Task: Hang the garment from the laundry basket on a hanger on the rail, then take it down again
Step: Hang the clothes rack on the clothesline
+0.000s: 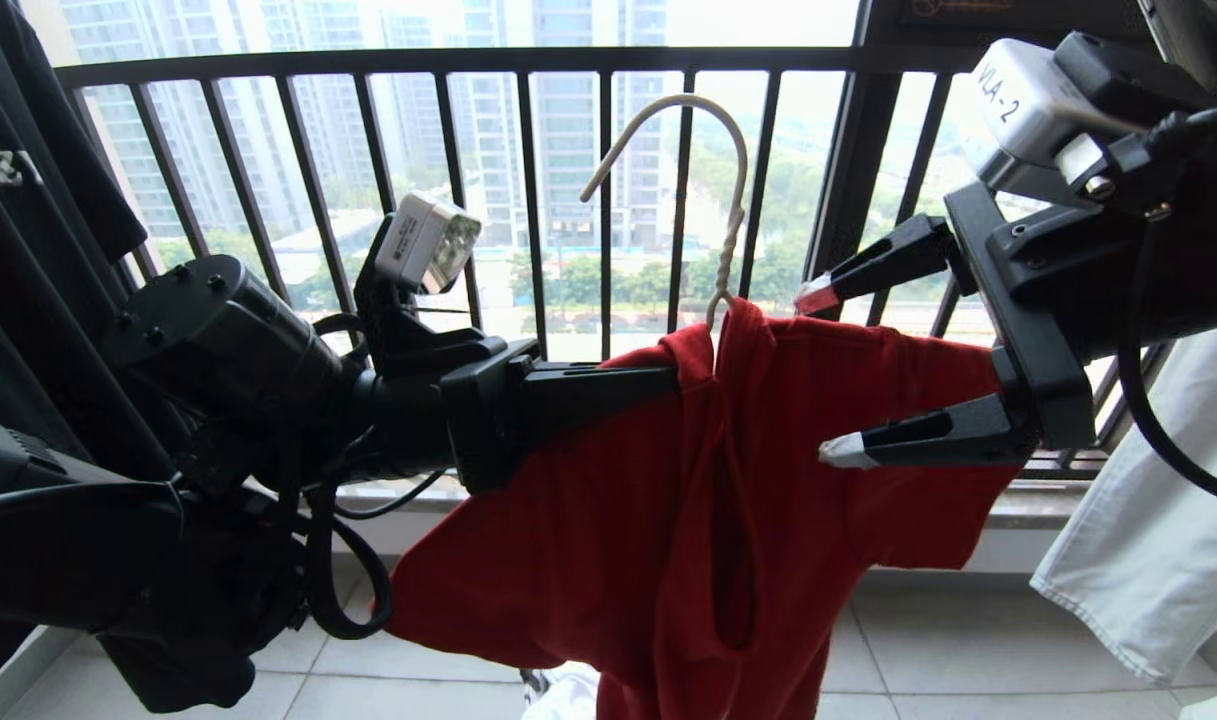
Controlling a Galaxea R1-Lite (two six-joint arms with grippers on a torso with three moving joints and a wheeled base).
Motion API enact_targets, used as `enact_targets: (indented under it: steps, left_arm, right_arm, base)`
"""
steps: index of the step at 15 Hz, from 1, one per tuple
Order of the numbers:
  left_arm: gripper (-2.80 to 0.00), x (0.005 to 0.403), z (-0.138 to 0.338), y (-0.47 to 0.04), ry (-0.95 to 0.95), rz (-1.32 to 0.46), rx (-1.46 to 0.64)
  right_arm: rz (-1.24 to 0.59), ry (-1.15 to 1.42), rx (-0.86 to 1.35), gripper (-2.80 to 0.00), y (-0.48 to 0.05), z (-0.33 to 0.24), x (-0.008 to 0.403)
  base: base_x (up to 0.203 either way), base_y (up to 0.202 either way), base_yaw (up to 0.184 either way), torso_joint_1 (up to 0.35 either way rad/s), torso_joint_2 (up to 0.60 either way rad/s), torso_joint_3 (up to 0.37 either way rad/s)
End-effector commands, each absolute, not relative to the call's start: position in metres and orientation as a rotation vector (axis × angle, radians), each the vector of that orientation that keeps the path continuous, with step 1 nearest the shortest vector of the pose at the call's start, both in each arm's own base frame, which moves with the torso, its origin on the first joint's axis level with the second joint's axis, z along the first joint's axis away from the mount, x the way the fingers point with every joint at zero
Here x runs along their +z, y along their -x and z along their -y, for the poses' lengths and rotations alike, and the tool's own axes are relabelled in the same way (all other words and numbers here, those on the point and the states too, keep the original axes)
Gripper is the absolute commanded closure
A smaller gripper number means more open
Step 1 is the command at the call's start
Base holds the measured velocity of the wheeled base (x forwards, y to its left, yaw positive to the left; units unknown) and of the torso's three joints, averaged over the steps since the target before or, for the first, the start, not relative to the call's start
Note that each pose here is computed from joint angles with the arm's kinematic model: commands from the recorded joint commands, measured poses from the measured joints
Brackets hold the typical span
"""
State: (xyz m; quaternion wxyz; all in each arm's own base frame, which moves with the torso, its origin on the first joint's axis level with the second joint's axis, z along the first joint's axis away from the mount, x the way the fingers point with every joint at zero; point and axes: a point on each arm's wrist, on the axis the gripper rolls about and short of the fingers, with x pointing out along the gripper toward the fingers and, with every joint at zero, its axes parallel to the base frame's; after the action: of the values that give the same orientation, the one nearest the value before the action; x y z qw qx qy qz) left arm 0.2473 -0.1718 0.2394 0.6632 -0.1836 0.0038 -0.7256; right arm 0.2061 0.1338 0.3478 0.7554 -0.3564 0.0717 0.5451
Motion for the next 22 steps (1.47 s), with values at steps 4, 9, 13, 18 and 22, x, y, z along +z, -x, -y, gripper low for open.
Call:
enact_targets:
  steps: [4,9,13,18,22]
  left_arm:
    - [0.00,0.248,0.162,-0.246,0.393,0.043,-1.634]
    - [0.00,0.252,0.159,-0.249,0.387,0.062,-1.624]
    - [0.00,0.255,0.158,-0.253,0.393,0.070,-1.617]
    - [0.00,0.258,0.153,-0.253,0.404,0.071,-1.606]
    - [0.00,0.263,0.148,-0.257,0.396,0.098,-1.588]
  right_arm:
    - [-0.159,0.778,1.253,-2.80,-0.214,-0.155,0.343]
    - [-0.174,0.758,1.274,-2.80,-0.218,-0.165,0.340]
    - [-0.174,0.735,1.275,-2.80,-0.224,-0.171,0.342]
    - [-0.185,0.706,1.286,0.00,-0.225,-0.172,0.342]
    - [-0.190,0.704,1.286,0.00,-0.224,-0.171,0.342]
  base:
    - [0.000,0.000,0.000,0.000,0.00,0.000]
    - [0.000,0.000,0.000,0.000,0.00,0.000]
    - [0.000,0.000,0.000,0.000,0.00,0.000]
    - [0.000,0.000,0.000,0.000,0.00,0.000]
    - [0.000,0.000,0.000,0.000,0.00,0.000]
